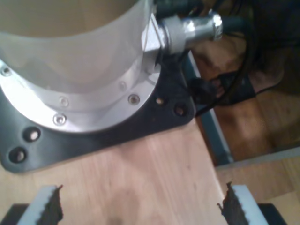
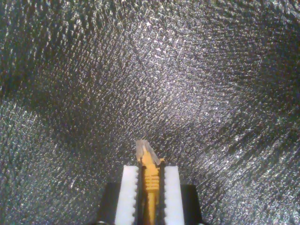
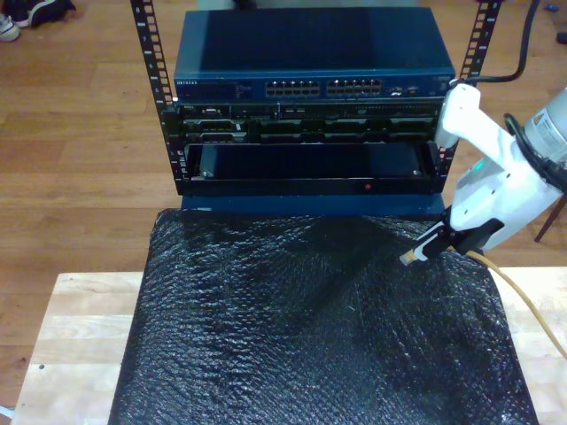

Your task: Grab the cable and plug it in

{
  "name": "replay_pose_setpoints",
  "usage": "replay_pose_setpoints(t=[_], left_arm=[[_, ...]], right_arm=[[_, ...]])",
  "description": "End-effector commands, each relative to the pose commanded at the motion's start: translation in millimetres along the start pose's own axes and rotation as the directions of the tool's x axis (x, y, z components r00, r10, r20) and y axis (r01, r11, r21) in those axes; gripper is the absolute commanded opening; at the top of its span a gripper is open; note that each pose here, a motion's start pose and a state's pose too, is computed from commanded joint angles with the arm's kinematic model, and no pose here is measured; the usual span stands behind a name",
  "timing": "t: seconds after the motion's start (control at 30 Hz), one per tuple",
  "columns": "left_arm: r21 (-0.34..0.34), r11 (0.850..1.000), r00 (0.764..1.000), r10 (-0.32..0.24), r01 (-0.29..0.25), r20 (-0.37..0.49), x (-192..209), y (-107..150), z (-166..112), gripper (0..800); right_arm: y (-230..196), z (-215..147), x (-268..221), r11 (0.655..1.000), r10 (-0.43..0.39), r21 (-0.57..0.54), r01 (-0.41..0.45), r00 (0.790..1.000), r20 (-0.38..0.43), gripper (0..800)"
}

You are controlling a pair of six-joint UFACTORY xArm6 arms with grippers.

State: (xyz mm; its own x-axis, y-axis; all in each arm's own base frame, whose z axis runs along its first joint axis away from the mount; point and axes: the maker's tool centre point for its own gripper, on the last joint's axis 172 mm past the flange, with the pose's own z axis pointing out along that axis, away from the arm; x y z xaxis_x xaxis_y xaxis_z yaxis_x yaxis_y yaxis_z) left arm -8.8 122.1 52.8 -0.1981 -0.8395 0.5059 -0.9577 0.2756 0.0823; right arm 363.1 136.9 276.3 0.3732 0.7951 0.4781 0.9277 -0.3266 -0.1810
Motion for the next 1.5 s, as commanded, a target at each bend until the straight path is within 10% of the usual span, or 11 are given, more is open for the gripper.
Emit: replay_pose_setpoints(t=[1.1,1.5], left_arm=[[0.055,0.998,0.998,-0.028,0.025,0.054,-12,-12,16,800],[0.055,0.998,0.998,-0.028,0.025,0.054,-12,-12,16,800]], right_arm=[[-1,-28,32,0.995,-0.091,-0.052,0.091,0.996,-0.009,0],[31,-26,16,0.963,-0.183,-0.176,0.204,0.975,0.129,0]])
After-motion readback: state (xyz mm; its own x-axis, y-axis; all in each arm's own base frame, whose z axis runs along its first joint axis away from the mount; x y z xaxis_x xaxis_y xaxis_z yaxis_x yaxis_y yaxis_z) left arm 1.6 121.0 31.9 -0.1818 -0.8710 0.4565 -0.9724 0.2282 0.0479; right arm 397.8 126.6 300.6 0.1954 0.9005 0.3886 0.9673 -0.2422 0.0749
